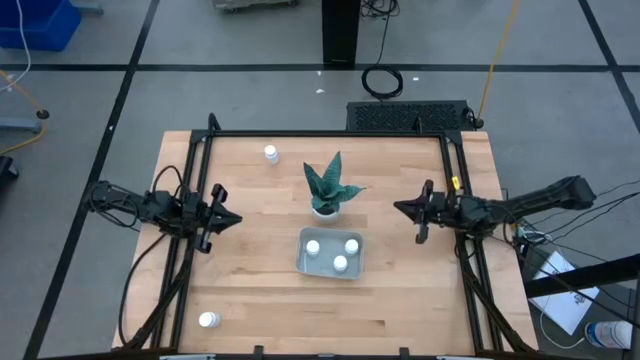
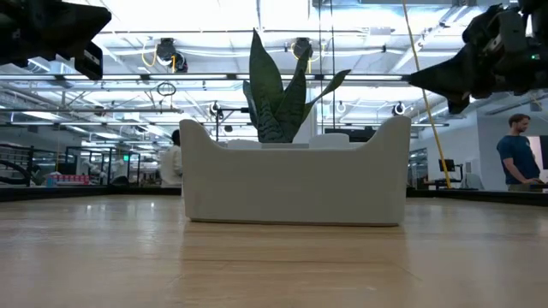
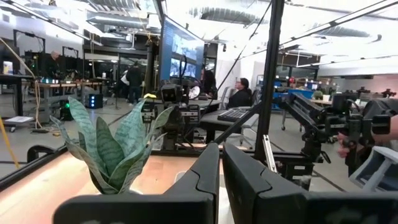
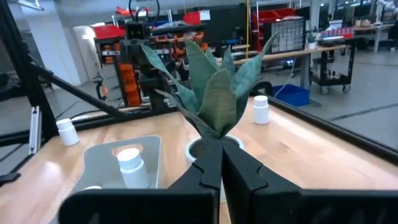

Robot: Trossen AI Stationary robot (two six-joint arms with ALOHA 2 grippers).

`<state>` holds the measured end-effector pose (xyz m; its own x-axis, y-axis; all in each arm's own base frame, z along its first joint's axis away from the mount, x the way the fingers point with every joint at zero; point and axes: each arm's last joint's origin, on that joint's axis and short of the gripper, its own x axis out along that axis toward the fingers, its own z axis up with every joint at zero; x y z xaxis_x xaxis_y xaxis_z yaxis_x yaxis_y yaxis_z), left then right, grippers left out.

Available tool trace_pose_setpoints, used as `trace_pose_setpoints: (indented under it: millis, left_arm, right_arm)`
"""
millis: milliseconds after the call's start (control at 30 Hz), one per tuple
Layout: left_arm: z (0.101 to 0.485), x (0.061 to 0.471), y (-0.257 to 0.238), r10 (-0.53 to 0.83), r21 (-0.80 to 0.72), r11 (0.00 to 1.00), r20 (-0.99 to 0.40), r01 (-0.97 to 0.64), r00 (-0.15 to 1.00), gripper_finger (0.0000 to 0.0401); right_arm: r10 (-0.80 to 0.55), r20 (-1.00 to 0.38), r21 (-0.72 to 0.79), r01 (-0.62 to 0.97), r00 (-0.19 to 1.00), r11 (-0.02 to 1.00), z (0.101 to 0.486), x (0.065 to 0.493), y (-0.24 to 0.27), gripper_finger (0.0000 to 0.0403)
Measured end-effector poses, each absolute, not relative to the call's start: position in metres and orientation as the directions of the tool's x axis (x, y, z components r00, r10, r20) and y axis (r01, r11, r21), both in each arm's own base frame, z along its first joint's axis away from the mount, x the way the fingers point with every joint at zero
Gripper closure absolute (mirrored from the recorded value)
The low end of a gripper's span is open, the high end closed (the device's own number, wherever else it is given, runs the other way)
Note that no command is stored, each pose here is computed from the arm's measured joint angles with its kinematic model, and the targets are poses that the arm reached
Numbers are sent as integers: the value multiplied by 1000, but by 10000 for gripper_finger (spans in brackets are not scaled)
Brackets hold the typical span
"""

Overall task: Pick and place pill bottles into a basket
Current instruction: Put the white pill bottle into the gray bin

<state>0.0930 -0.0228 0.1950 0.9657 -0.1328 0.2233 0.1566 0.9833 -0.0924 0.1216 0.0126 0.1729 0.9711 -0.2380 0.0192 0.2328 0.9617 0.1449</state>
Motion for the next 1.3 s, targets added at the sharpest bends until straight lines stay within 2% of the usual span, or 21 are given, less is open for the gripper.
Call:
trace_pose_setpoints:
  millis: [567,700,900,1000,1100,1200,1300]
  left_arm:
    - [193,94,-21,-84,-130,985,202,112,976,375]
    - [191,94,-22,-85,-142,984,176,111,981,375]
    - [194,93,-22,-100,-260,953,215,156,971,375]
    - [201,92,-21,-95,-393,896,284,206,954,375]
    - [215,86,-20,-72,-557,765,426,324,902,375]
    - [232,77,-13,81,-642,655,583,398,808,375]
    - [244,64,-6,221,-662,578,689,477,690,375]
  right_arm:
    - [-239,-47,148,243,970,959,165,99,8,403]
    - [-278,-39,149,281,960,948,165,98,7,403]
    - [-313,-36,147,315,949,938,166,99,6,403]
    - [-314,16,176,307,949,935,171,100,6,403]
    - [-315,79,211,293,946,933,178,99,6,403]
    - [-315,95,220,289,944,932,180,99,6,403]
    - [-315,93,219,289,944,932,180,99,6,403]
